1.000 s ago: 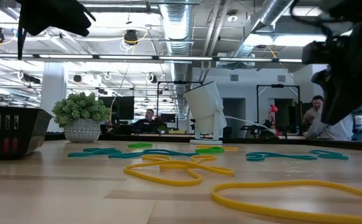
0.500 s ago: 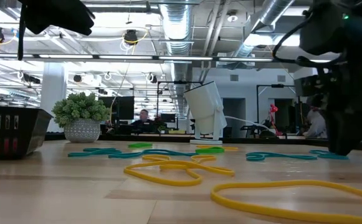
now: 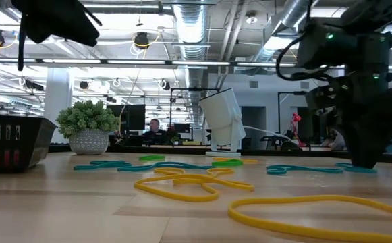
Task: Pick and place items into bin
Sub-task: Put the blue rubber band into the black bin
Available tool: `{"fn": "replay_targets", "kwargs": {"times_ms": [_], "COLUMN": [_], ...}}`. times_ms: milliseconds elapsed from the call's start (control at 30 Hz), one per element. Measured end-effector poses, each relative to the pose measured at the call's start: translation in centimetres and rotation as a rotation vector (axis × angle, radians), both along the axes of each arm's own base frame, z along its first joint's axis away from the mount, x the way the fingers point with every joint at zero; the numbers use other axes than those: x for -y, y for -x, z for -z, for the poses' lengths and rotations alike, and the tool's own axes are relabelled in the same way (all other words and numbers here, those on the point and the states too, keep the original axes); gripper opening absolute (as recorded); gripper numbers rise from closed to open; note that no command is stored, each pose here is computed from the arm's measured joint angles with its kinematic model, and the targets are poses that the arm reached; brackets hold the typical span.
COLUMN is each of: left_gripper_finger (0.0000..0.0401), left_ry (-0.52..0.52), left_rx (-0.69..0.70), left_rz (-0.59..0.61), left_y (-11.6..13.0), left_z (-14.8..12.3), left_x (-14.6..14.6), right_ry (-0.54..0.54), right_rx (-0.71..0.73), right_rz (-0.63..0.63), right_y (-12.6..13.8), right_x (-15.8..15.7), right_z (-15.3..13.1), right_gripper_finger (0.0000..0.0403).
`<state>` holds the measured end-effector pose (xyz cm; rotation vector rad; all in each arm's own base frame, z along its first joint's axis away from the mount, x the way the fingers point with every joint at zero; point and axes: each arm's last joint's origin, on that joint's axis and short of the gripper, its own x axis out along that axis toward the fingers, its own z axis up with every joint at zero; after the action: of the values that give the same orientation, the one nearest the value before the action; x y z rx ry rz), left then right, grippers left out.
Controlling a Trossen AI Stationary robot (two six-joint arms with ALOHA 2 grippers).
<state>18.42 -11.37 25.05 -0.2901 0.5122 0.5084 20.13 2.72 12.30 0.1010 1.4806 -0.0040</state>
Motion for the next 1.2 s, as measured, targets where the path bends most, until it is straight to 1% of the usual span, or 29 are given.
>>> {"fn": "replay_targets", "kwargs": {"times_ms": [67,200,267,367,400,533,567,667,733,767,833,933,1067,1133,1200], "left_gripper_finger": [0.0088,0.0088,0.0088,0.0088,0.0089,0.0089,0.0089,0.0089,0.0089,0.0089,0.0089,0.0089,0.0089,0.0089,0.0089], "left_ry": [0.01,0.044,0.045,0.047,0.048,0.049,0.05,0.064,0.087,0.096,0.09,0.066,0.022,-0.006,-0.019], "left_rx": [-0.006,-0.021,-0.02,-0.019,-0.018,-0.017,-0.017,-0.005,0.021,0.031,0.027,0.025,0.048,0.07,0.092], "left_rz": [0.005,0.01,0.012,0.012,0.012,0.011,0.01,0.003,0.003,0.009,0.066,0.151,0.195,0.177,0.145], "left_y": [0.0,0.1,0.1,0.1,0.1,0.1,0.1,0.0,-0.2,-0.3,-0.5,-0.8,-1.1,-1.3,-1.5], "left_z": [0.4,0.6,0.5,0.5,0.5,0.5,0.5,0.5,0.3,0.2,0.0,-0.3,-0.6,-0.8,-1.0], "left_x": [0.0,0.0,0.0,0.1,0.1,0.1,0.1,0.1,0.2,0.3,0.6,0.9,1.1,1.0,0.8], "right_ry": [-0.041,-0.055,-0.06,-0.059,-0.059,-0.051,-0.067,-0.108,-0.107,-0.107,-0.103,-0.048,0.0,0.008,0.031], "right_rx": [0.003,0.013,0.017,0.027,0.034,0.082,0.106,0.232,0.297,0.361,0.525,0.735,0.975,1.048,1.104], "right_rz": [0.015,0.039,0.034,0.021,0.014,-0.015,-0.025,-0.061,-0.083,-0.1,-0.151,-0.178,-0.142,-0.124,-0.071], "right_y": [-0.1,-0.2,-0.2,-0.3,-0.2,-0.4,-0.6,-1.8,-2.3,-2.8,-3.9,-5.5,-8.6,-10.3,-12.0], "right_x": [0.5,1.0,1.0,0.8,0.7,0.1,-0.1,-0.9,-1.5,-1.8,-2.4,-3.2,-4.0,-4.3,-4.5], "right_z": [0.0,0.0,0.0,0.0,-0.1,-1.0,-1.3,-4.0,-5.7,-6.7,-9.2,-11.7,-12.9,-12.5,-11.9], "right_gripper_finger": [0.009,0.007,0.0052,0.0013,0.0007,0.0003,0.0002,0.0001,0.0001,0.0001,0.0001,0.0001,0.0,0.0,0.0]}}
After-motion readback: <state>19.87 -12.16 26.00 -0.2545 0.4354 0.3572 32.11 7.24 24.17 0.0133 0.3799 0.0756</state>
